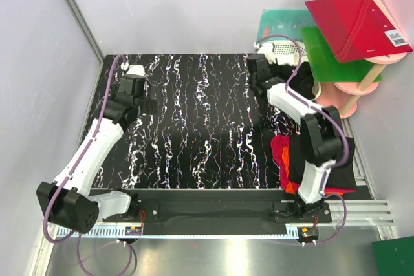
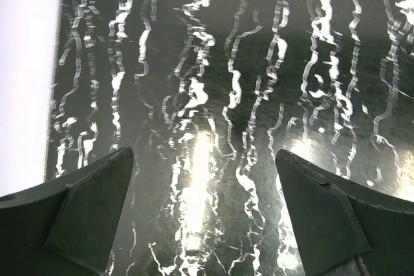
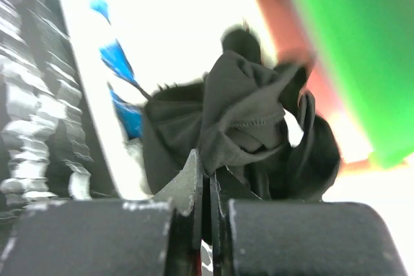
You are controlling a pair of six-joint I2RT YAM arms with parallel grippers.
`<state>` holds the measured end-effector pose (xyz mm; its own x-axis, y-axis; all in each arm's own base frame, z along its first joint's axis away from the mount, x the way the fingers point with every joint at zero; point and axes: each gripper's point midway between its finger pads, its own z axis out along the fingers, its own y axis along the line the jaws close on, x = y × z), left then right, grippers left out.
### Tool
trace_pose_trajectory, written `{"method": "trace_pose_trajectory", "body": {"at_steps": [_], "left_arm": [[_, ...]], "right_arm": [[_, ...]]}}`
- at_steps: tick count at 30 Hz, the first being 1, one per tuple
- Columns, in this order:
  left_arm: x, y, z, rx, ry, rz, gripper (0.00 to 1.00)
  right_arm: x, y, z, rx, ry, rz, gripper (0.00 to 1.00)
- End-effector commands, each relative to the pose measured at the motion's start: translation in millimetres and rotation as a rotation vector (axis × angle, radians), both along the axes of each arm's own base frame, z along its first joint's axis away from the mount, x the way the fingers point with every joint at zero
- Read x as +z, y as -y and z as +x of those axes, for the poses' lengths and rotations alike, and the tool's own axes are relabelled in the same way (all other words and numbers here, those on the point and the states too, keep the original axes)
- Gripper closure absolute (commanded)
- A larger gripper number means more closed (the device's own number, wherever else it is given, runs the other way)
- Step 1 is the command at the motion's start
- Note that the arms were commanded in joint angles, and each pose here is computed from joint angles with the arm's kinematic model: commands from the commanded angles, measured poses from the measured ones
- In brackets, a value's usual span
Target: Fold and stack the t-shirts
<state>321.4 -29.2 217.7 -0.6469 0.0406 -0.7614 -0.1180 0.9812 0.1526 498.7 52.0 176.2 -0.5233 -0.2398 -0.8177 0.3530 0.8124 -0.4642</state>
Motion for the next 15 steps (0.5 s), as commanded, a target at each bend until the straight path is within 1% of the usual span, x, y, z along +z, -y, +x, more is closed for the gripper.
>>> {"method": "trace_pose_trajectory", "body": {"at_steps": [1, 2, 3, 4, 5, 6, 7, 8, 9, 11, 12, 15], "left_arm": [[41, -30, -9, 0.162, 0.149, 0.037, 0.01], [50, -41, -13, 0.22, 0.188, 0.062, 0.01], [61, -49, -20, 0.259, 0.239, 0.057, 0.01], [68, -56, -25, 0.292, 0.272, 0.06, 0.01], [78, -65, -29, 0.341, 0.321, 0.071, 0.01], [87, -71, -38, 0.368, 0.373, 0.055, 0.01], [93, -79, -43, 0.399, 0.404, 0.048, 0.01], [100, -83, -45, 0.42, 0.445, 0.033, 0.01], [103, -89, -51, 0.437, 0.472, 0.024, 0.01], [103, -90, -50, 0.435, 0.48, 0.015, 0.01], [100, -89, -49, 0.431, 0.468, 0.022, 0.01], [91, -85, -40, 0.412, 0.406, 0.037, 0.01]], "right_arm": [[160, -63, -25, 0.132, 0.465, 0.032, 1.0], [170, -77, -26, 0.189, 0.487, 0.053, 1.0], [176, -86, -29, 0.224, 0.487, 0.069, 1.0], [191, -96, -34, 0.257, 0.518, 0.114, 1.0], [198, -124, -38, 0.362, 0.521, 0.152, 1.0], [193, -137, -41, 0.413, 0.481, 0.163, 1.0], [203, -155, -45, 0.459, 0.492, 0.209, 1.0], [201, -186, -53, 0.557, 0.466, 0.227, 1.0], [197, -202, -59, 0.599, 0.436, 0.218, 1.0], [191, -235, -69, 0.696, 0.394, 0.2, 1.0], [191, -260, -84, 0.764, 0.385, 0.205, 1.0], [197, -300, -112, 0.912, 0.375, 0.25, 1.0]]}}
